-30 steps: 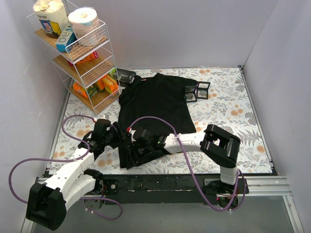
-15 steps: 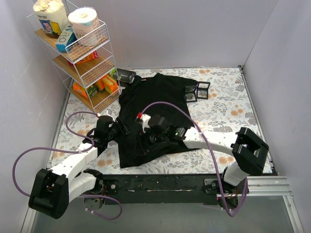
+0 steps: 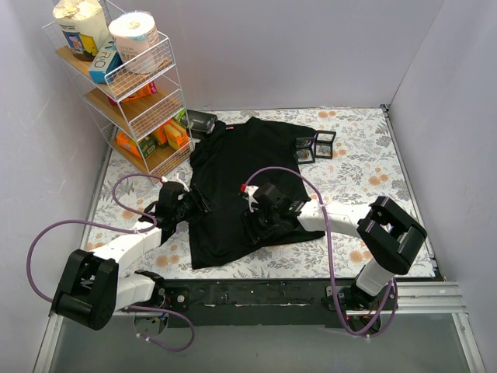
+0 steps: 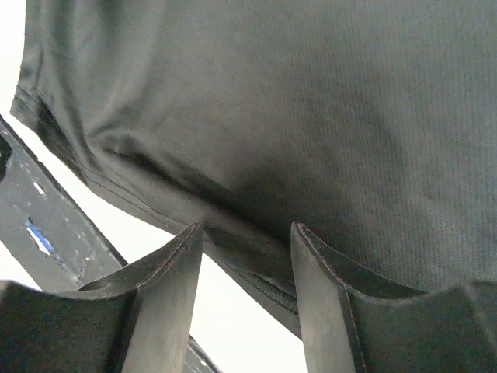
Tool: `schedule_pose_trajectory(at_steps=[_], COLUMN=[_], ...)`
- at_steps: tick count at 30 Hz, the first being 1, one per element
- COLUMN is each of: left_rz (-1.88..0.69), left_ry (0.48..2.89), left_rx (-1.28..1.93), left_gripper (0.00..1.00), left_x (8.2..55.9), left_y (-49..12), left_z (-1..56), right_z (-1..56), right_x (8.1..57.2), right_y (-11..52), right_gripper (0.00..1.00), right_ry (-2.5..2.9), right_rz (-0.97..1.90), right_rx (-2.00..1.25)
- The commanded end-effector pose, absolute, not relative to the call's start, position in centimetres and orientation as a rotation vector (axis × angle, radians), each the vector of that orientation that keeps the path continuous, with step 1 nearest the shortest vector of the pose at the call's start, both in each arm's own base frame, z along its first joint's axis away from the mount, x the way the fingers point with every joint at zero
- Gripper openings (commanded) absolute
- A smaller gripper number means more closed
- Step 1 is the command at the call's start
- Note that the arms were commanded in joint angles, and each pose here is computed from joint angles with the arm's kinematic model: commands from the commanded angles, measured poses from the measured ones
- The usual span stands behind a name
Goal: Pin the brooch onto the clothing
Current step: Adjust the clothes at the center of the board.
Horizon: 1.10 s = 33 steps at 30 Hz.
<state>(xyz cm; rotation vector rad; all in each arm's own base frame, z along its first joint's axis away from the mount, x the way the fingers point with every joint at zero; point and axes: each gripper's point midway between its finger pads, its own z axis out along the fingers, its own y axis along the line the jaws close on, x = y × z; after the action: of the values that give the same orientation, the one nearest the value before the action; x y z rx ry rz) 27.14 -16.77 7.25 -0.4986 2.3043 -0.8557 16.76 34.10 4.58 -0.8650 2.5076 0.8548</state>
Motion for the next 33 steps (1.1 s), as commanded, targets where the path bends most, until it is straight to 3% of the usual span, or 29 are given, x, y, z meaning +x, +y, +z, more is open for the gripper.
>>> schedule_pose_trajectory(at_steps=[1, 27, 33], left_rz=[-0.882, -0.769, -0.763], left_ry=[2.26, 2.307, 2.303], left_rx=[-0.442, -0.5, -0.425], left_gripper=[0.47, 0.47, 0.52], left_x=[28.2, 28.0, 28.4], left_y=[-17.4, -15.7, -15.9], left_z=[8.1, 5.4, 6.9], right_z=[3.9, 5.1, 8.7], right_x=[16.7, 9.1, 10.6], right_y=[33.3, 31.1, 31.2], right_gripper=[0.55, 0.53, 0.59], right_ry=[2.507, 2.658, 2.576], right_rz=[0.831, 0.959, 0.885], right_rx=[-0.868, -0.678, -0.712])
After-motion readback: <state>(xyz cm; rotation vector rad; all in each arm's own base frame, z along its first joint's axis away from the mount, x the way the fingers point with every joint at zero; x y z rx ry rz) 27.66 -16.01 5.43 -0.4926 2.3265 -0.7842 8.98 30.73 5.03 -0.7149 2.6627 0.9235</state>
